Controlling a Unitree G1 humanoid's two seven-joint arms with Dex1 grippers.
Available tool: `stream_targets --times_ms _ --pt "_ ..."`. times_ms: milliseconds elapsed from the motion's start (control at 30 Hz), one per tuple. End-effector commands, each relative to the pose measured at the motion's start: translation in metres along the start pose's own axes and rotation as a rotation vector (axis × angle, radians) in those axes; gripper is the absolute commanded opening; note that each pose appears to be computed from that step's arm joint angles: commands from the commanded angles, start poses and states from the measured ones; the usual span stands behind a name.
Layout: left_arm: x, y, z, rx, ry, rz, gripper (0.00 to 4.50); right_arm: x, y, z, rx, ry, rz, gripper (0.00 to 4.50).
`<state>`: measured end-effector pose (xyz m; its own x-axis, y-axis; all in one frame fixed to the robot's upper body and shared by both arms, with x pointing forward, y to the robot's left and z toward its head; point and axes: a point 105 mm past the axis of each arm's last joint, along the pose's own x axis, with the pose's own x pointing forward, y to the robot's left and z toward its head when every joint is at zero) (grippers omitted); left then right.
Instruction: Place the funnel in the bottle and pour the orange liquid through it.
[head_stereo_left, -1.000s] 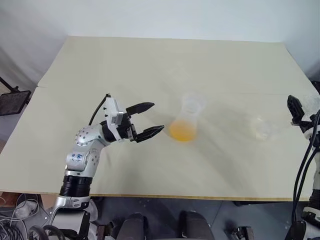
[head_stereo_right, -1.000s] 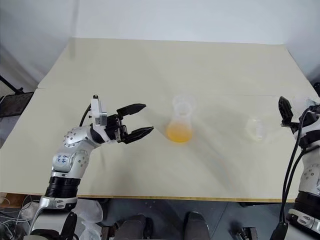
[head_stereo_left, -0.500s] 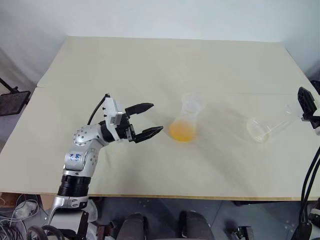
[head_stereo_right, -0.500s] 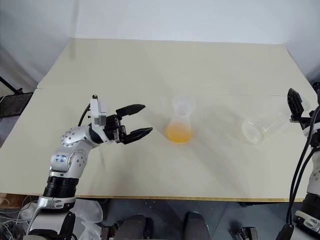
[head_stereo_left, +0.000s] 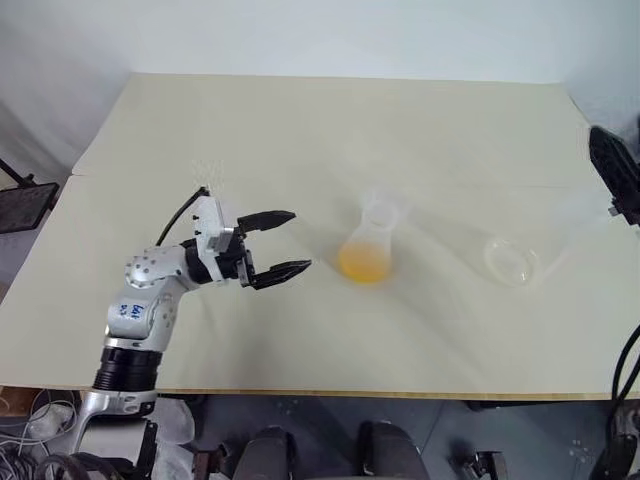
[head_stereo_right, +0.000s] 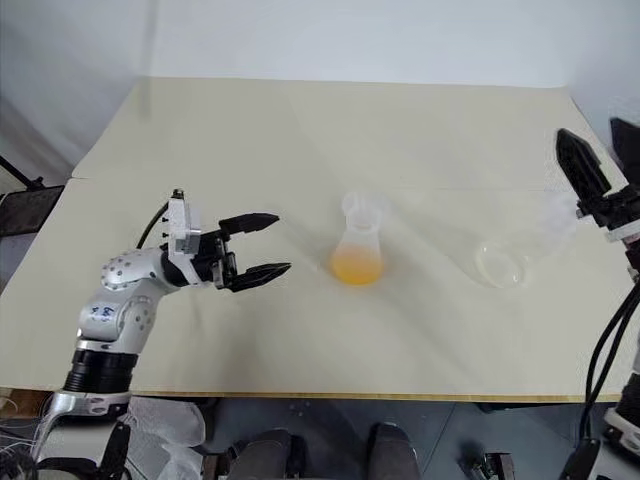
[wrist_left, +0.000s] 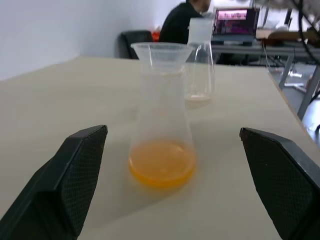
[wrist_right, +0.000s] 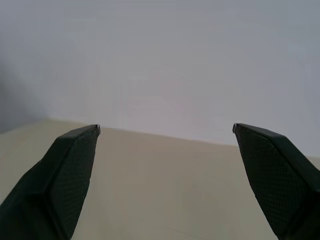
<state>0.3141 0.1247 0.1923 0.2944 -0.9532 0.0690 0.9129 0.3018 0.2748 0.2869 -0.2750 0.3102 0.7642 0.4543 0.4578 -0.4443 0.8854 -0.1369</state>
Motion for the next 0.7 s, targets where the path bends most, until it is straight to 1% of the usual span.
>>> stream_targets --times_ms 33,67,133,167,233,300,533,700 --pt "-0.019 0.002 0.002 0.056 0.066 -0.005 4.5 0.003 0.044 -0.007 -0.019 0.068 0.24 4.46" --pt "-0.025 0.001 0.001 0.06 0.079 -0.011 4.5 -0.002 0.058 -0.014 -0.021 0.075 0.318 4.46" --pt "-0.031 -0.001 0.001 0.067 0.098 -0.013 4.5 -0.012 0.075 -0.025 -0.038 0.098 0.425 4.46" --pt "-0.034 -0.003 0.0 0.07 0.106 -0.011 4.5 -0.015 0.079 -0.031 -0.066 0.12 0.454 4.46" --pt "-0.039 -0.005 -0.003 0.07 0.128 0.002 4.5 -0.028 0.094 -0.046 -0.027 0.202 0.556 4.46" --pt "-0.043 -0.008 -0.008 0.066 0.149 0.018 4.5 -0.039 0.102 -0.06 -0.023 0.238 0.6 4.46" --pt "-0.044 -0.014 -0.018 0.078 0.148 0.073 4.5 -0.081 0.104 -0.104 -0.027 0.401 0.673 4.46" --pt "-0.047 -0.017 -0.017 0.089 0.153 0.109 4.5 -0.085 0.099 -0.108 -0.051 0.399 0.646 4.46"
